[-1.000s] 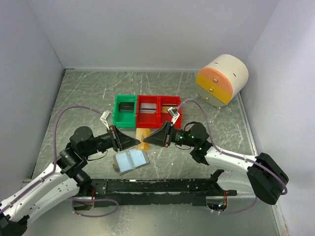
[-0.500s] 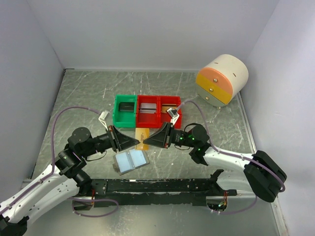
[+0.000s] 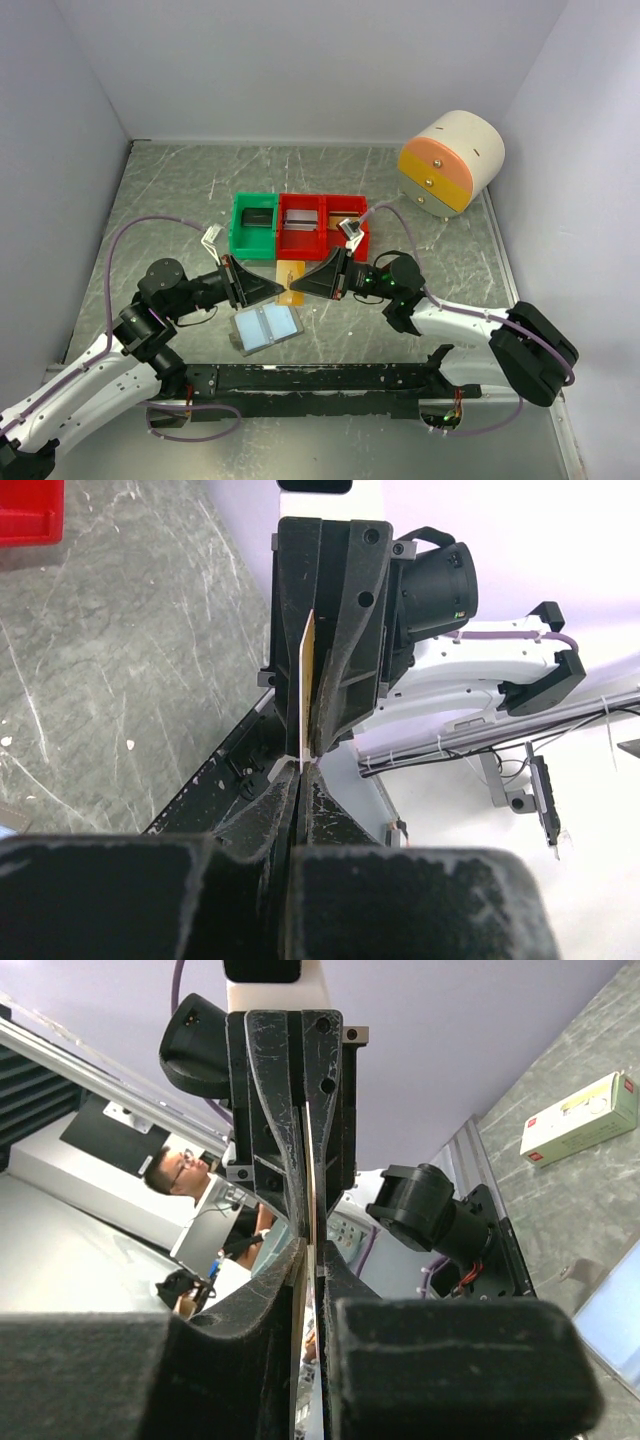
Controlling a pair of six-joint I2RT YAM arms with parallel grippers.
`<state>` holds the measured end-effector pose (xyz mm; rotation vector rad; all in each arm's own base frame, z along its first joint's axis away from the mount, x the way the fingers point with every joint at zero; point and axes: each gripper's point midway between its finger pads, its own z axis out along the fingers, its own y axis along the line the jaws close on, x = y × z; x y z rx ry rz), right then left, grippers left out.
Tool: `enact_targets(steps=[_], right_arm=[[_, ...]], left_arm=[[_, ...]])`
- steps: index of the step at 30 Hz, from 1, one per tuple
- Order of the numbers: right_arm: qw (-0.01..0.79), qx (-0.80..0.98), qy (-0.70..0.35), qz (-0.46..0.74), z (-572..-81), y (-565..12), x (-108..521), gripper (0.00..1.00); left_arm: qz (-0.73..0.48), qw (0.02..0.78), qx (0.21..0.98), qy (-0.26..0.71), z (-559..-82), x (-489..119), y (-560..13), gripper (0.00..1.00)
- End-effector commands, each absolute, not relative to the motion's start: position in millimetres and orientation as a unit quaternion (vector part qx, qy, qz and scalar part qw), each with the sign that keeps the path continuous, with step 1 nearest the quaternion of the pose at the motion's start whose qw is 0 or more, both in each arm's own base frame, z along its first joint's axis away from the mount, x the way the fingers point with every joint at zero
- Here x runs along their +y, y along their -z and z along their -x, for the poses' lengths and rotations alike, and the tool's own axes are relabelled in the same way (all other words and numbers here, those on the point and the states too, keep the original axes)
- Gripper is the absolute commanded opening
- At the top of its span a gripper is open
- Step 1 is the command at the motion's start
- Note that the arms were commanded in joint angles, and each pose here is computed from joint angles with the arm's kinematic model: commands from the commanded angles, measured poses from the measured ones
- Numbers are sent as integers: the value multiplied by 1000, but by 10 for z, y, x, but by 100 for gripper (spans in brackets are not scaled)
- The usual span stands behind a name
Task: Take the credit cards out of the card holder
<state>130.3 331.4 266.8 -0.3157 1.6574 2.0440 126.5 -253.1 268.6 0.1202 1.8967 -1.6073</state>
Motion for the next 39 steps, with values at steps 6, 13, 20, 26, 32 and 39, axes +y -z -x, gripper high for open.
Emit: enact_targets(steps=[6,13,20,26,32,39], right_arm=[[252,584,-764,113,-1289,-2782,3292,6],[254,590,-758,111,-1303,-2764,3295,0],[261,600,-749,104,-1341,-2739,3291,0],[300,657,-685,95,-1517,-2581,3275,0],[348,752,-556,69,-1774,-2307,3064,0],[418,787,-447,70,-1954,-2339,2721,0]], left_arm=[[-62,317,707,629,-1205,-2560,-2765,7],[-63,319,709,626,-1214,-2559,-2778,7],[-47,330,731,595,-1273,-2486,-2695,22],[-14,352,795,493,-1431,-2239,-2501,94],[11,375,854,360,-1649,-1920,-2261,100],[12,339,920,198,-1933,-1701,-1965,100]])
